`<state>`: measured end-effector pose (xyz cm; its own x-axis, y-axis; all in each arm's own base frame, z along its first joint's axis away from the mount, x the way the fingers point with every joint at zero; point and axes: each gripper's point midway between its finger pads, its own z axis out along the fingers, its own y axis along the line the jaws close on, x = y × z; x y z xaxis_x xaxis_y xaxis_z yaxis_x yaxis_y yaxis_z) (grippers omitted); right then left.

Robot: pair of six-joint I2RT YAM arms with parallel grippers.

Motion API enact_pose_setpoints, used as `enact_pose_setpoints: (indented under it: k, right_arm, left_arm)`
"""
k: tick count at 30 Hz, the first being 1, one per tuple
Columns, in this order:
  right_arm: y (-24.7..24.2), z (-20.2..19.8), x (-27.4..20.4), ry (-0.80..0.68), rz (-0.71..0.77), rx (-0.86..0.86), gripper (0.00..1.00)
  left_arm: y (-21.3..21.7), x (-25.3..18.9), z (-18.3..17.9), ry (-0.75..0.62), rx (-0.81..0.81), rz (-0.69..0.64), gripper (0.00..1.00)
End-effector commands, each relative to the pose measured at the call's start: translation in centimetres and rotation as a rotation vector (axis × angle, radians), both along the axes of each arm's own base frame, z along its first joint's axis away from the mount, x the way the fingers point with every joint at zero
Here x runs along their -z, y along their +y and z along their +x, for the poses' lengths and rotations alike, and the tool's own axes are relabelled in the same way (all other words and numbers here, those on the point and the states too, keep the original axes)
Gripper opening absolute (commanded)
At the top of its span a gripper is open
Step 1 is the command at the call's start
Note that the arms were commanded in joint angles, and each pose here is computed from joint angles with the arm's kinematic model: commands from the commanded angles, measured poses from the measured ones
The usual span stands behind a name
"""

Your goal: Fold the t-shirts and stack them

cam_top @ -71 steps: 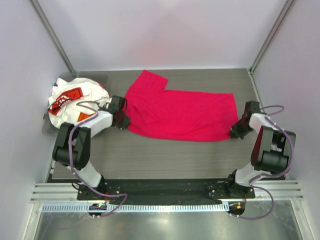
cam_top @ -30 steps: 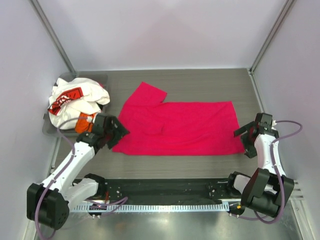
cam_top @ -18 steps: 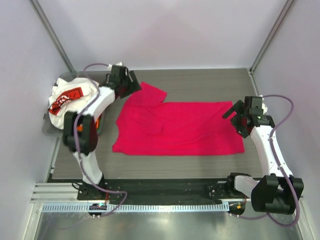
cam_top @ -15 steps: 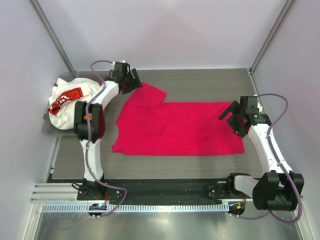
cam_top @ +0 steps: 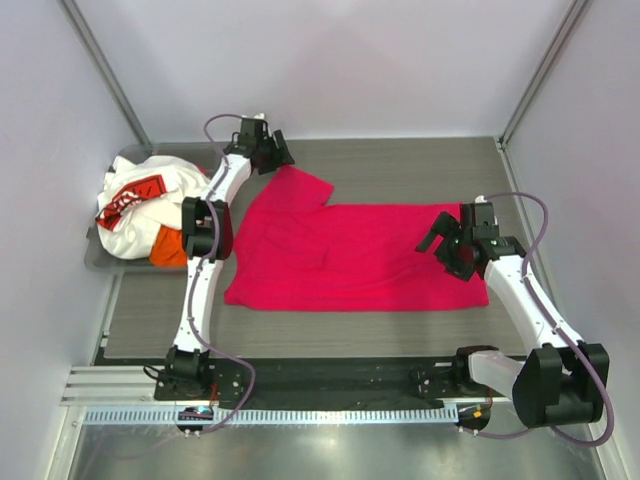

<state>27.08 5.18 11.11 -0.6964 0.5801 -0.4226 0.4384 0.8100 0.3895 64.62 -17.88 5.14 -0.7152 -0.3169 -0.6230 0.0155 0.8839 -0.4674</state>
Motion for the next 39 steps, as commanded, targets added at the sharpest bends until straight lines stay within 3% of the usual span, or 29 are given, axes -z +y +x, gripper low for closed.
enact_pose_setpoints:
  k: [1, 7, 10, 11, 13, 17, 20, 21, 23, 27, 33, 39]
  right_arm:
    - [0.1, 0.8, -1.5, -0.079, -0.008, -0.027, 0.96]
    - [-0.2, 0.6, -1.1, -0.064, -0.028, -0.032, 0.96]
    - [-0.7, 1.1, -1.4, -0.071, -0.056, -0.021, 0.96]
    - [-0.8, 1.4, -1.5, -0.072, -0.064, -0.019, 0.96]
    - [-1.7, 2.6, -2.2, -0.085, -0.111, 0.006, 0.96]
    - [-3.4, 6.4, -2.2, -0.047, -0.198, 0.044, 0.94]
    - [-6.2, 10.1, -3.5, -0.061, -0.301, 0.121, 0.85]
    - [-7.2, 11.1, -1.4, 0.003, -0.341, 0.133, 0.81]
    - [-9.3, 13.9, -2.0, -0.004, -0.388, 0.174, 0.8]
    - [-12.1, 18.2, 0.4, 0.036, -0.351, 0.21, 0.72]
    - [-14.1, 24.2, 3.3, 0.035, -0.304, 0.235, 0.7]
    - [-14.2, 25.6, 7.0, 0.083, -0.307, 0.193, 0.67]
  left_arm:
    - [-1.1, 1.9, -1.6, 0.067, 0.025, -0.005, 0.64]
    - [-1.5, 4.6, -3.4, 0.123, 0.009, 0.053, 0.45]
    - [-1.6, 5.0, -3.3, 0.134, 0.015, 0.045, 0.24]
    - [-1.6, 5.0, -3.3, 0.133, 0.016, 0.046, 0.1]
    - [-1.7, 4.8, -3.2, 0.123, 0.026, 0.044, 0.0]
    - [-1.9, 4.6, -3.2, 0.118, 0.045, 0.009, 0.0]
    - [-1.6, 4.9, -3.2, 0.122, 0.051, -0.068, 0.0]
    - [-0.7, 4.8, -2.6, 0.115, 0.031, -0.096, 0.0]
    - [-0.6, 5.2, -2.7, 0.127, 0.032, -0.174, 0.0]
    - [-0.5, 5.3, -2.9, 0.131, 0.061, -0.203, 0.0]
    - [1.1, 5.8, -3.6, 0.121, 0.005, -0.279, 0.0]
    - [3.0, 4.2, -2.9, 0.035, -0.065, -0.332, 0.0]
